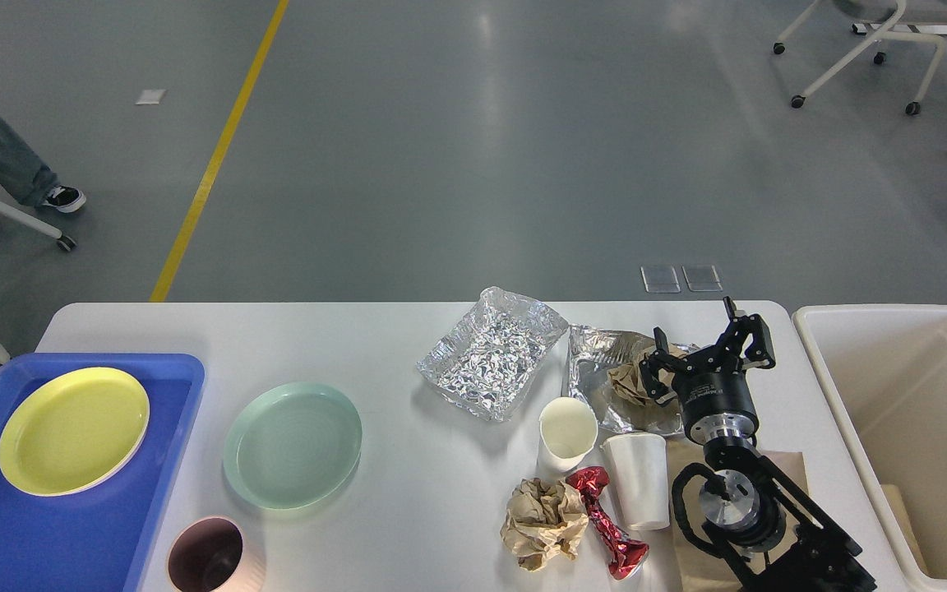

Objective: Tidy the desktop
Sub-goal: 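Release the cup and withdraw the left gripper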

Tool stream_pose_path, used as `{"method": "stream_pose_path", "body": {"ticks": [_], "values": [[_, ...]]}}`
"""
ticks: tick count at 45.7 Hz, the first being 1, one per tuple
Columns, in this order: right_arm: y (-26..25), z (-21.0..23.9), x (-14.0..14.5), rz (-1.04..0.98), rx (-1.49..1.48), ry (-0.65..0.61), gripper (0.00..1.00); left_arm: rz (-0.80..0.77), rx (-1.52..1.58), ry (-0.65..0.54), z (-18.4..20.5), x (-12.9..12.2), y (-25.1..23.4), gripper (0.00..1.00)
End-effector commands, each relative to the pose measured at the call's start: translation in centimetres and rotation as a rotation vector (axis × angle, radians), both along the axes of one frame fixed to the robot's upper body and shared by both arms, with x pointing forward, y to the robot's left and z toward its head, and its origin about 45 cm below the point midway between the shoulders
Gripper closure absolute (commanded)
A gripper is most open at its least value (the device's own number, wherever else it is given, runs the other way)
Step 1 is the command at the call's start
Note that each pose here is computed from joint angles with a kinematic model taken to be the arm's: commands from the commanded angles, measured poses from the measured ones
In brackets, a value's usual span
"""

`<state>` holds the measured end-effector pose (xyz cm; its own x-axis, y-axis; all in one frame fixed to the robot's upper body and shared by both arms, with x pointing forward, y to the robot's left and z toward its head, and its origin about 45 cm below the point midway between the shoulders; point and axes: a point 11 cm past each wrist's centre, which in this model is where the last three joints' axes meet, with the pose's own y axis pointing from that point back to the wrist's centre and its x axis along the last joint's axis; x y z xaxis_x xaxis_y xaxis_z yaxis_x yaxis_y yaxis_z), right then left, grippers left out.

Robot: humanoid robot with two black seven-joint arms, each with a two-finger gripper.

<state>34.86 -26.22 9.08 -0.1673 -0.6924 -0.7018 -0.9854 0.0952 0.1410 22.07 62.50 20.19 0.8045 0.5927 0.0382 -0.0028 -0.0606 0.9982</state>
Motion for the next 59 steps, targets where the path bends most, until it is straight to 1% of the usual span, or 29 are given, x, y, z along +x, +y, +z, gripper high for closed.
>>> {"method": "stream_pose_path", "body": {"ticks": [1, 7, 16, 28, 31, 33, 35, 39, 42, 44, 45, 47, 59], "values": [[0.0, 0.0, 0.0, 0.001, -0.001, 0.001, 0.00, -0.006, 0.028, -0.037, -0.5, 0.0, 0.7, 0.95], [0.0, 0.0, 0.0, 0.000, 0.001, -0.001, 0.00, -0.010, 0.040, -0.045, -1.8, -1.0, 1.0, 0.95], [0.0, 0.0, 0.0, 0.000, -0.001, 0.000, 0.00, -0.004, 0.041, -0.015, -2.8, -2.4, 1.2, 0.94], [0.0, 0.0, 0.0, 0.001, 0.001, 0.001, 0.00, -0.008, 0.049, -0.014, -3.2, -3.0, 1.5, 0.94], [0.0, 0.0, 0.0, 0.000, -0.001, 0.000, 0.00, -0.010, 0.047, -0.016, -3.2, -2.9, 1.4, 0.91], [0.0, 0.0, 0.0, 0.000, -0.001, 0.000, 0.00, -0.012, 0.049, -0.023, -3.2, -2.9, 1.5, 0.85], [0.0, 0.0, 0.0, 0.000, -0.001, 0.000, 0.00, -0.017, 0.059, -0.034, -3.1, -2.8, 1.6, 0.75], [0.0, 0.0, 0.0, 0.001, -0.001, 0.001, 0.00, -0.020, 0.072, -0.094, -3.2, -2.2, 1.7, 0.40], [0.0, 0.0, 0.0, 0.001, -0.001, 0.001, 0.00, 0.004, 0.062, -0.147, -3.2, -1.8, 1.6, 0.21], [0.0, 0.1, 0.0, 0.001, -0.001, -0.002, 0.00, 0.024, 0.049, -0.170, -3.3, -1.6, 1.4, 0.11], [0.0, 0.0, 0.0, 0.001, -0.001, 0.001, 0.00, 0.031, 0.043, -0.180, -3.3, -1.4, 1.3, 0.08], [0.0, 0.0, 0.0, 0.000, -0.001, 0.000, 0.00, 0.043, 0.034, -0.190, -3.4, -1.4, 1.3, 0.06], [0.0, 0.0, 0.0, 0.000, 0.001, 0.000, 0.00, 0.045, 0.031, -0.186, -3.4, -1.5, 1.2, 0.05]]}}
